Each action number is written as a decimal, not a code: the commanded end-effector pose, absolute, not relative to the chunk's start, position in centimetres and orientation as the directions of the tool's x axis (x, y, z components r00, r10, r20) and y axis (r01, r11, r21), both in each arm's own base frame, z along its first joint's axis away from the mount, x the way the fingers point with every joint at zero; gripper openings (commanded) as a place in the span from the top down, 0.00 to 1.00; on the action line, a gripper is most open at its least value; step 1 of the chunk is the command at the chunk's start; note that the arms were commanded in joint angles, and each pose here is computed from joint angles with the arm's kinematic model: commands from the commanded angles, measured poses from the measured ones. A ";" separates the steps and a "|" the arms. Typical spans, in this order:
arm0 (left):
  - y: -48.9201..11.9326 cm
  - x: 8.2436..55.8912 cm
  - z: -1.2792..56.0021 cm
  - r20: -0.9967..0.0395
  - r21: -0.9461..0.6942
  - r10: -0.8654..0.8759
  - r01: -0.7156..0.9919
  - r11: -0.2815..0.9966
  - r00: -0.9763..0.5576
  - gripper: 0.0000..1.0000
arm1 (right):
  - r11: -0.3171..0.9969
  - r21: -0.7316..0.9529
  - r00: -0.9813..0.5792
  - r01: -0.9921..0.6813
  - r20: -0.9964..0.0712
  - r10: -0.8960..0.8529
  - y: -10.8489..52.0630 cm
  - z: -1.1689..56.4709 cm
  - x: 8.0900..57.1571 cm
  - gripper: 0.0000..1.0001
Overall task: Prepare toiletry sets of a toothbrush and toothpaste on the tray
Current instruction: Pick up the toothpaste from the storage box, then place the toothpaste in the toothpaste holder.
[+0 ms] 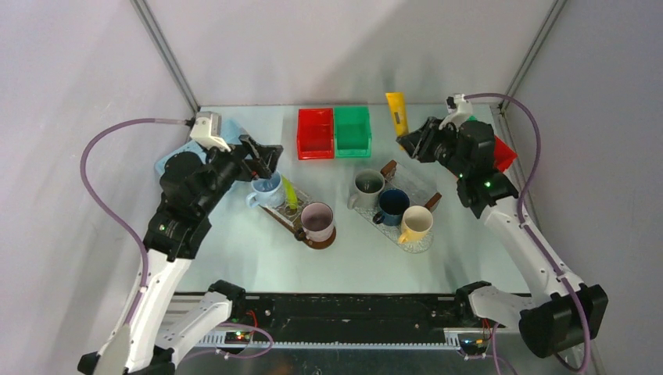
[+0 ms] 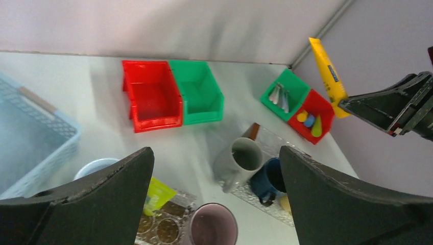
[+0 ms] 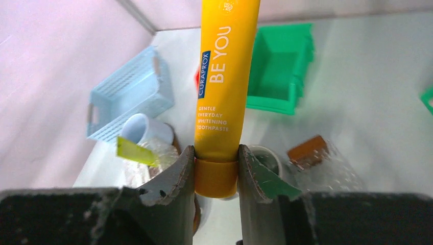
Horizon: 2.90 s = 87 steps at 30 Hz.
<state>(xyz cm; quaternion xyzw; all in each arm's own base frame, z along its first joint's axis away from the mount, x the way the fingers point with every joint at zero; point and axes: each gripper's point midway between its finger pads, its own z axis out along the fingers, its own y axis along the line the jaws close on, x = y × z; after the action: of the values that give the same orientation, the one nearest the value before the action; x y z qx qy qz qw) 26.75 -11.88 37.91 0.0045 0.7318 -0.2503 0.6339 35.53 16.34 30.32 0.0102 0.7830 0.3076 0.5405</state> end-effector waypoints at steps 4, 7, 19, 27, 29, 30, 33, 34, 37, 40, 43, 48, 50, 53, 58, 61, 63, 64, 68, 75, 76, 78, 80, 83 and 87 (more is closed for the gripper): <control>-15.6 26.1 41.7 -0.880 -0.472 -0.416 0.499 0.727 -0.227 0.00 | 0.628 0.344 -0.202 -0.698 -0.936 0.289 22.5 37.7 30.7 1.00; -16.8 26.0 42.3 -0.854 -0.516 -0.450 0.535 0.669 -0.261 0.00 | 0.533 0.301 -0.180 -0.791 -0.947 0.267 24.6 38.6 28.1 1.00; -20.9 25.7 45.1 -0.778 -0.610 -0.514 0.630 0.480 -0.362 0.00 | 0.316 0.178 -0.129 -0.932 -0.977 0.170 29.2 38.3 22.4 1.00; -22.8 26.0 44.4 -0.753 -0.653 -0.482 0.602 0.460 -0.448 0.08 | 0.266 0.139 -0.107 -0.954 -0.985 0.134 30.3 37.8 20.9 1.00; -23.1 26.1 44.2 -0.749 -0.659 -0.472 0.592 0.463 -0.465 0.15 | 0.266 0.134 -0.103 -0.955 -0.987 0.126 30.4 37.6 20.9 1.00; -23.2 26.1 43.9 -0.747 -0.663 -0.467 0.587 0.465 -0.473 0.21 | 0.267 0.135 -0.105 -0.954 -0.987 0.122 30.4 37.5 20.9 1.00; -23.4 26.1 43.7 -0.745 -0.665 -0.460 0.585 0.464 -0.483 0.37 | 0.269 0.127 -0.101 -0.955 -0.989 0.110 30.5 37.1 20.9 1.00; -23.5 26.0 43.7 -0.744 -0.667 -0.455 0.583 0.464 -0.489 0.45 | 0.269 0.127 -0.101 -0.955 -0.989 0.107 30.5 37.1 20.9 1.00; -23.7 25.8 43.2 -0.745 -0.667 -0.436 0.578 0.470 -0.505 0.55 | 0.268 0.118 -0.094 -0.956 -0.990 0.101 30.5 37.0 20.8 1.00; -24.0 25.6 42.8 -0.742 -0.670 -0.419 0.575 0.470 -0.523 0.70 | 0.271 0.111 -0.088 -0.956 -0.992 0.094 30.4 36.9 20.8 1.00; -23.9 25.4 42.7 -0.743 -0.669 -0.415 0.571 0.476 -0.525 0.97 | 0.286 0.109 -0.088 -0.952 -0.993 0.084 30.3 36.6 21.0 1.00; -22.4 25.6 43.2 -0.771 -0.637 -0.443 0.545 0.546 -0.457 1.00 | 0.345 0.099 -0.082 -0.933 -0.995 0.064 29.6 36.2 21.6 0.80; -21.2 25.8 43.2 -0.794 -0.608 -0.451 0.512 0.607 -0.408 1.00 | 0.398 0.099 -0.084 -0.912 -0.995 0.056 28.9 36.0 22.2 0.65; -20.0 25.5 42.9 -0.821 -0.569 -0.440 0.452 0.687 -0.364 1.00 | 0.455 0.099 -0.091 -0.885 -0.995 0.039 27.8 35.7 22.4 0.35; -17.4 26.1 41.9 -0.860 -0.499 -0.428 0.276 0.822 -0.278 1.00 | 0.583 0.104 -0.105 -0.806 -0.994 0.033 25.5 35.5 23.4 0.02; -16.1 25.8 40.6 -0.883 -0.443 -0.406 0.133 0.887 -0.237 1.00 | 0.704 0.101 -0.095 -0.703 -0.994 0.048 22.6 35.9 24.3 0.01; -15.7 25.9 40.1 -0.890 -0.422 -0.397 0.077 0.903 -0.224 1.00 | 0.754 0.099 -0.097 -0.650 -0.994 0.047 21.3 35.7 24.7 0.00; -16.1 25.8 39.6 -0.894 -0.408 -0.383 0.069 0.910 -0.233 1.00 | 0.766 0.099 -0.093 -0.635 -0.994 0.051 20.8 35.8 24.6 0.00; -15.9 26.2 38.7 -0.896 -0.400 -0.399 -0.038 0.916 -0.194 1.00 | 0.868 0.104 -0.096 -0.485 -0.993 0.066 17.5 35.0 25.7 0.00; -16.3 27.2 36.0 -0.885 -0.399 -0.431 -0.187 0.897 -0.175 1.00 | 0.953 0.112 -0.130 -0.283 -0.988 0.078 12.3 33.4 26.1 0.00; -16.3 27.5 35.5 -0.886 -0.396 -0.433 -0.219 0.892 -0.163 1.00 | 0.957 0.113 -0.136 -0.267 -0.988 0.079 11.8 33.0 26.2 0.01; -16.1 27.9 34.5 -0.893 -0.379 -0.426 -0.266 0.886 -0.145 1.00 | 0.960 0.120 -0.134 -0.253 -0.987 0.088 11.1 32.7 25.9 0.01; -16.2 28.2 33.6 -0.896 -0.371 -0.423 -0.300 0.879 -0.132 1.00 | 0.962 0.129 -0.127 -0.242 -0.987 0.100 10.6 32.4 25.7 0.01; -16.2 28.7 32.4 -0.899 -0.370 -0.427 -0.348 0.861 -0.101 1.00 | 0.963 0.139 -0.111 -0.229 -0.987 0.116 9.9 32.3 25.3 0.01; -15.8 28.9 31.7 -0.908 -0.358 -0.414 -0.393 0.847 -0.064 1.00 | 0.968 0.136 -0.105 -0.212 -0.988 0.115 9.4 32.0 25.2 0.01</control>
<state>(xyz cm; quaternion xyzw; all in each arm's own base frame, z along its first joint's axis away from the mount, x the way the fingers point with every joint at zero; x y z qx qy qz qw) 28.58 -17.30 30.45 -0.2103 0.7788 -0.0215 0.5906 25.20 10.17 31.59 -0.0523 0.7399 0.1285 0.6582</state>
